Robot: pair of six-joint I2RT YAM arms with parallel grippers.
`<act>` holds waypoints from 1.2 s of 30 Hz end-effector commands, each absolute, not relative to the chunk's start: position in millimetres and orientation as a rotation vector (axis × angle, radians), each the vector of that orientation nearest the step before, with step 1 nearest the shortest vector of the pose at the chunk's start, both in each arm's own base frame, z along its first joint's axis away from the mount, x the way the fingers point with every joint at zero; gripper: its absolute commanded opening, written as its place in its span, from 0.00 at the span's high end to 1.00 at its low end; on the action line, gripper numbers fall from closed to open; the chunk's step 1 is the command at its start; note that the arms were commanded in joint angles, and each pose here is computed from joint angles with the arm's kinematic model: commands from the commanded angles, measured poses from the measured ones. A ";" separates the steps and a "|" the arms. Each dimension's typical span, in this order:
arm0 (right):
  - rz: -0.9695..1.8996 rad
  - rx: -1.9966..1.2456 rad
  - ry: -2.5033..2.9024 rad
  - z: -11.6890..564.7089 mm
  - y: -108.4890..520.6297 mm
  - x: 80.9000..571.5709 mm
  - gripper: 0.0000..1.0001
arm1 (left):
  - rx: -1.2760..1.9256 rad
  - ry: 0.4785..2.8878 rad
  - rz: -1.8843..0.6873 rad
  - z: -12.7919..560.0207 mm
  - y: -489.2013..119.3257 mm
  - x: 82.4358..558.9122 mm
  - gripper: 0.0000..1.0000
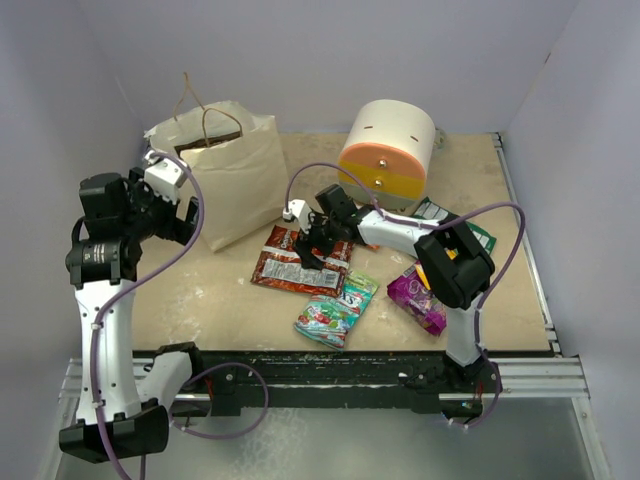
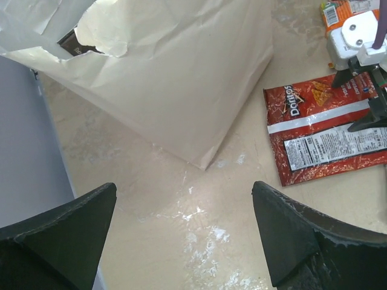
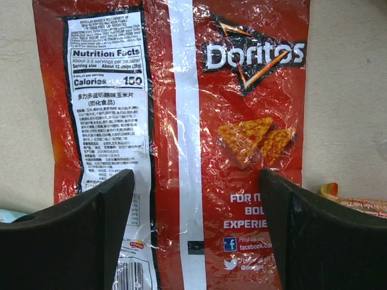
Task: Place the snacks into the paper bag
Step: Pick up the snack from the center of the board.
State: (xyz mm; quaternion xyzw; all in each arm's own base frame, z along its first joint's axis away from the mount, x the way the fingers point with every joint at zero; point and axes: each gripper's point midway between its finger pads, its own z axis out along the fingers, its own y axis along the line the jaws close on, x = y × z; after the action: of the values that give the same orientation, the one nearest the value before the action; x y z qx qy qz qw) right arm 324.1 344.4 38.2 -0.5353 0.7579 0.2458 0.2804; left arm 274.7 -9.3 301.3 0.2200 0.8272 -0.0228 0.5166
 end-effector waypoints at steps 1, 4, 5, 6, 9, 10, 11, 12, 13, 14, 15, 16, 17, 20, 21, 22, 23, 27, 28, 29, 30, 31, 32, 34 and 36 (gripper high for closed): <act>0.661 -1.415 2.050 46.2 342.3 321.5 0.16 | 0.518 1.944 -0.107 306.6 -19.5 267.6 0.02; 0.685 -1.412 2.070 41.3 341.6 315.9 0.21 | 0.537 1.953 -0.109 298.9 -20.8 262.5 0.01; 0.690 -1.409 2.075 39.6 341.5 315.4 0.22 | 0.540 1.961 -0.114 296.0 -21.1 261.5 0.00; 0.696 -1.409 2.082 36.9 341.7 313.4 0.23 | 0.548 1.972 -0.125 292.5 -22.4 259.6 0.00; 0.706 -1.406 2.090 36.2 342.9 312.5 0.28 | 0.571 1.990 -0.138 284.7 -24.5 254.8 0.00; 0.706 -1.406 2.090 35.9 343.6 312.4 0.31 | 0.574 1.991 -0.141 282.9 -25.1 253.4 0.00; 0.699 -1.406 2.089 35.2 343.7 312.9 0.32 | 0.580 1.989 -0.151 280.7 -26.8 252.5 0.00; 0.684 -1.401 2.087 35.6 342.9 315.6 0.32 | 0.592 1.987 -0.166 277.3 -29.3 251.4 0.00; 0.669 -1.404 2.076 37.3 342.8 317.2 0.32 | 0.608 1.989 -0.183 273.4 -32.1 249.2 0.00; 0.651 -1.403 2.064 40.2 342.0 320.5 0.32 | 0.620 1.993 -0.192 269.8 -33.4 247.3 0.00; 0.632 -1.409 2.053 43.6 341.3 322.9 0.32 | 0.629 2.001 -0.198 266.3 -34.0 245.8 0.00; 0.624 -1.420 2.044 47.4 340.4 323.6 0.32 | 0.643 2.008 -0.201 262.4 -34.4 244.4 0.00; 0.622 -1.428 2.036 51.6 340.1 323.6 0.31 | 0.662 2.012 -0.201 258.8 -34.7 243.2 0.00; 0.618 -1.421 1.984 69.3 344.7 328.8 0.31 | 0.683 2.009 -0.174 250.5 -32.0 243.4 0.01; 0.610 -1.413 1.963 75.4 346.1 331.8 0.30 | 0.689 2.007 -0.170 249.7 -31.7 243.1 0.01; 0.602 -1.401 1.943 81.7 347.7 335.7 0.30 | 0.697 2.007 -0.170 248.3 -32.0 242.0 0.01; 0.594 -1.390 1.929 86.3 349.4 339.2 0.29 | 0.705 2.008 -0.169 246.7 -32.1 241.6 0.01; 0.578 -1.349 1.912 93.9 356.6 353.2 0.29 | 0.740 2.013 -0.150 236.9 -29.9 240.9 0.01; 0.580 -1.342 1.920 92.1 358.2 356.0 0.29 | 0.745 2.015 -0.141 235.6 -28.8 241.1 0.01; 0.581 -1.343 1.929 90.2 360.2 358.2 0.28 | 0.747 2.017 -0.132 234.2 -27.4 241.2 0.01; 0.580 -1.345 1.941 88.9 362.4 361.5 0.28 | 0.751 2.016 -0.124 234.0 -26.5 241.3 0.01; 0.580 -1.351 1.956 85.1 363.8 363.3 0.27 | 0.756 2.011 -0.118 234.6 -26.2 241.2 0.01; 0.582 -1.358 1.975 78.6 365.4 364.9 0.26 | 0.760 2.003 -0.114 236.0 -26.3 241.1 0.01; 0.587 -1.367 1.986 74.2 369.1 368.4 0.25 | 0.768 1.989 -0.111 238.5 -27.3 240.9 0.01; 0.592 -1.383 2.020 65.8 368.4 366.5 0.25 | 0.775 1.979 -0.105 240.5 -27.4 240.6 0.01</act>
State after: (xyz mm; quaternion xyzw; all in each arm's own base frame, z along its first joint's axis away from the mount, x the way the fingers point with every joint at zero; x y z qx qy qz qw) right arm 366.0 369.5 78.3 -0.5239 0.7485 0.2290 0.3359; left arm 237.3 -25.8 227.5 0.2957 0.8355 -0.0574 0.4596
